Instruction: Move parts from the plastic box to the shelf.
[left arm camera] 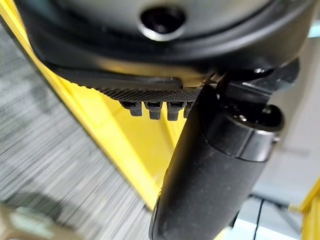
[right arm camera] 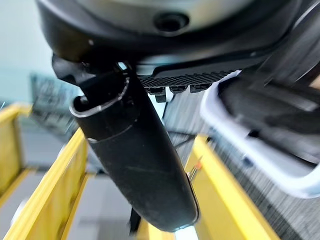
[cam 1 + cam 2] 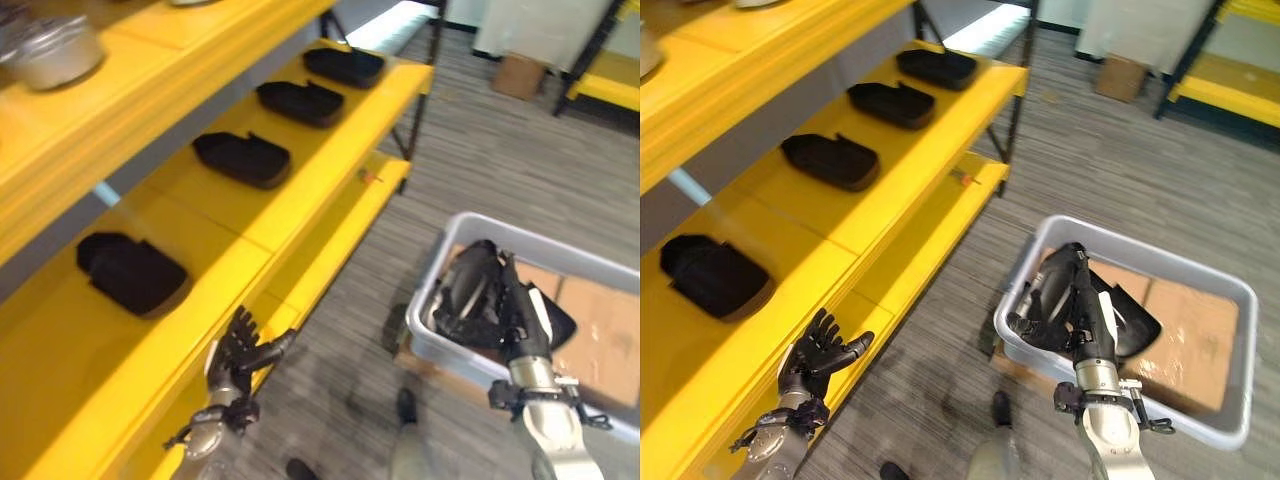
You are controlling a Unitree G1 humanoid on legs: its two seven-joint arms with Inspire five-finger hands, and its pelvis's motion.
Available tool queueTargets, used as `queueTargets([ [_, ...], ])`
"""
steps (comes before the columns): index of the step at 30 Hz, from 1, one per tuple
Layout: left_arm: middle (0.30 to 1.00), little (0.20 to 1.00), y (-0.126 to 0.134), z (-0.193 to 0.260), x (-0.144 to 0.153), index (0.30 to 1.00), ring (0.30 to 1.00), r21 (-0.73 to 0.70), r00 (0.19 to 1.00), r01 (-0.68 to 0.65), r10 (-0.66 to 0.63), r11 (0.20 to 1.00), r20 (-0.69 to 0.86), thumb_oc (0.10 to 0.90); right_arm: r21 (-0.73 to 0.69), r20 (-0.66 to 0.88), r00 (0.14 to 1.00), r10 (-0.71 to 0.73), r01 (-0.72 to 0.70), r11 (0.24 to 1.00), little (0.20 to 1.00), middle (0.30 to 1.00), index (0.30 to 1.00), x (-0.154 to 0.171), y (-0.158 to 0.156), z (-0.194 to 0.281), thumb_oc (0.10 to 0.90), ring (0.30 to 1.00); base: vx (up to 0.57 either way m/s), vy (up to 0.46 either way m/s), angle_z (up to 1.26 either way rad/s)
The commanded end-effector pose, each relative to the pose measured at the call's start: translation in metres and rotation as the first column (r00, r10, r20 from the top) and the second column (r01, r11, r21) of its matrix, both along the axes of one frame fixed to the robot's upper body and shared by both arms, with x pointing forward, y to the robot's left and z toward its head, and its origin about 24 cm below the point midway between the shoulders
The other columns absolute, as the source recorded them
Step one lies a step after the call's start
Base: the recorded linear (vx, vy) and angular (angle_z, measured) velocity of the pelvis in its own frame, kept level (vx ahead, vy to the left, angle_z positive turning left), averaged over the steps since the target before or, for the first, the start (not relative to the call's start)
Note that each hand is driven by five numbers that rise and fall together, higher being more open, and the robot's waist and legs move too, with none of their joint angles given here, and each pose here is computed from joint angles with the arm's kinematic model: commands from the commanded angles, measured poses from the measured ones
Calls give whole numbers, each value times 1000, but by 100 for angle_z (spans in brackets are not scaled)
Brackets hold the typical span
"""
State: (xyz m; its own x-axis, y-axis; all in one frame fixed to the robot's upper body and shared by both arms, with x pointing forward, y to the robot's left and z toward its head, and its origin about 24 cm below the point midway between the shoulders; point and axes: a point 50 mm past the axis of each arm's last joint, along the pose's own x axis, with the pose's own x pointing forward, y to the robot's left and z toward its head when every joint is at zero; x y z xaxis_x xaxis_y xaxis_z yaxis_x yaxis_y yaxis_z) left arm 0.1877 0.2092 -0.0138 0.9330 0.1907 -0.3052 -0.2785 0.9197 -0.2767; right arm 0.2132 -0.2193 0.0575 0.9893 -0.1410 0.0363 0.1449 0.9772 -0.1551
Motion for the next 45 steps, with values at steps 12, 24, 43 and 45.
queueTargets([
  [12, 1000, 1000, 1, 33, 11, 1000, 1000, 17, 980, 25, -28, 1000, 199, 900, 44, 274, 961, 29, -43, 998, 1000, 1000, 1000, 7, -8, 51, 900, 1000, 68, -195, -11],
  [24, 1000, 1000, -12, 27, 13, 1000, 1000, -44, 982, 60, -51, 997, 184, 900, 43, 271, 962, 26, -39, 998, 1000, 1000, 1000, 0, -17, 51, 900, 1000, 90, -238, -20],
  [43, 1000, 1000, -10, 29, 4, 1000, 1000, -64, 977, 53, -38, 997, 211, 900, 86, 201, 963, 181, -201, 976, 1000, 1000, 1000, 15, 9, 37, 900, 1000, 78, 83, -74],
  [45, 1000, 1000, -8, 29, 3, 1000, 1000, -57, 978, 46, -34, 997, 207, 900, 84, 189, 964, 185, -203, 976, 1000, 1000, 1000, 14, 10, 35, 900, 1000, 49, 141, -15],
])
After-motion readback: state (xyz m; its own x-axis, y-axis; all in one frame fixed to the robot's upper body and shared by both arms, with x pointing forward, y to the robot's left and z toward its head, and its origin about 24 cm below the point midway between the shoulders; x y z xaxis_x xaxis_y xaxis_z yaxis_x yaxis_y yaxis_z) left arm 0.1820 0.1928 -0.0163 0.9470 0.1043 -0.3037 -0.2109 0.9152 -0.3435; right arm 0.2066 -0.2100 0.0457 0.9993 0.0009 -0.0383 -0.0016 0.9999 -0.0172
